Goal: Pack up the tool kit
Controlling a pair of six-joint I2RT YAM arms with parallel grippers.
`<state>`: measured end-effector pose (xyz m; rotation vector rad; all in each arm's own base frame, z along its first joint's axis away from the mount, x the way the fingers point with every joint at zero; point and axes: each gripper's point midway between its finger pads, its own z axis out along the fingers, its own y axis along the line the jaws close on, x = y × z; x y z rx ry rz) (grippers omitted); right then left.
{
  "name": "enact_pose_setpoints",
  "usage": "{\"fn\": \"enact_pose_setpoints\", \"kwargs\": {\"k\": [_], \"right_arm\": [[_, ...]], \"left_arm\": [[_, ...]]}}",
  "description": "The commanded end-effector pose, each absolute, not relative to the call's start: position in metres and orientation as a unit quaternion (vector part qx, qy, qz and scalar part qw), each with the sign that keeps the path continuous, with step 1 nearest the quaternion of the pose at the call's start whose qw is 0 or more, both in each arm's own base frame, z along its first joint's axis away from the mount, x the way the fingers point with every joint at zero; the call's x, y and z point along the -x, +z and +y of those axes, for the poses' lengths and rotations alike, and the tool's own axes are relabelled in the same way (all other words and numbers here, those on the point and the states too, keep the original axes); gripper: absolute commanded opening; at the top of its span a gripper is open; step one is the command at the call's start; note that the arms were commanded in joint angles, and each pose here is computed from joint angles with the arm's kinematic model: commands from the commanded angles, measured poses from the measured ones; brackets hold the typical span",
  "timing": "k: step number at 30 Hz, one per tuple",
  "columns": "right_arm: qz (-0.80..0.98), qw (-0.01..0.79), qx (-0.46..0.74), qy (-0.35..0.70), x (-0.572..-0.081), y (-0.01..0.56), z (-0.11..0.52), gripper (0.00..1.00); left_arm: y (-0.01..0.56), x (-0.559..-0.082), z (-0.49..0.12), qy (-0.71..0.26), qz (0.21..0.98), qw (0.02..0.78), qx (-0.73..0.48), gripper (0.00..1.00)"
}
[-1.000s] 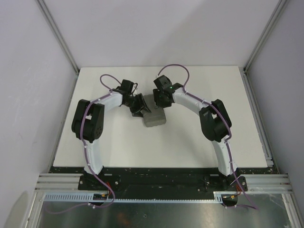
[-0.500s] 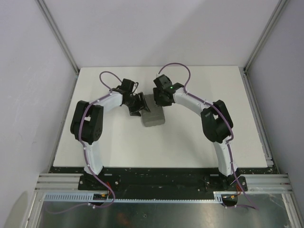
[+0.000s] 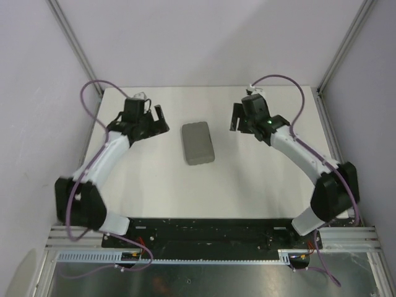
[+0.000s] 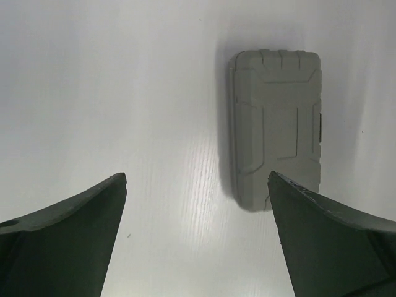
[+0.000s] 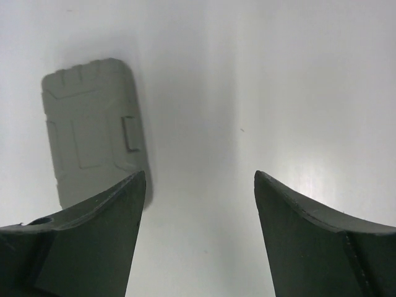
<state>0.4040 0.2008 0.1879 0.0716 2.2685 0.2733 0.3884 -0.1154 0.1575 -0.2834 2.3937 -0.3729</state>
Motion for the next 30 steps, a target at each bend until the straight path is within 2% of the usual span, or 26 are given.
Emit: {"fn": "enact_pose_setpoints", "kwargs": {"k": [1,7,12,18,30], "right_arm": [[0.871,0.483,-0.072,0.049,-0.383,0.223,0.147,0.76],[0.836,0.530,-0.144,-0.006,-0.339,0.247,0.071,0.76],[0.792,0.575,-0.198,-0.049,-0.296,0.265,0.019,0.76],[0.767,0.600,-0.216,-0.070,-0.272,0.277,-0.004,0.76],[0.770,0.590,-0.235,-0.051,-0.265,0.271,-0.003,0.75]], "left_arm": [[0.196,-0.354,-0.078,-0.082,0.898,0.423,0.085,0.99],[0.241,-0.308,-0.045,-0.035,0.855,0.514,0.054,0.99],[0.275,-0.280,-0.031,-0.032,0.814,0.576,0.062,1.00],[0.275,-0.276,-0.029,-0.029,0.812,0.579,0.064,0.99],[0.273,-0.279,-0.031,-0.031,0.818,0.572,0.059,0.99]]}}
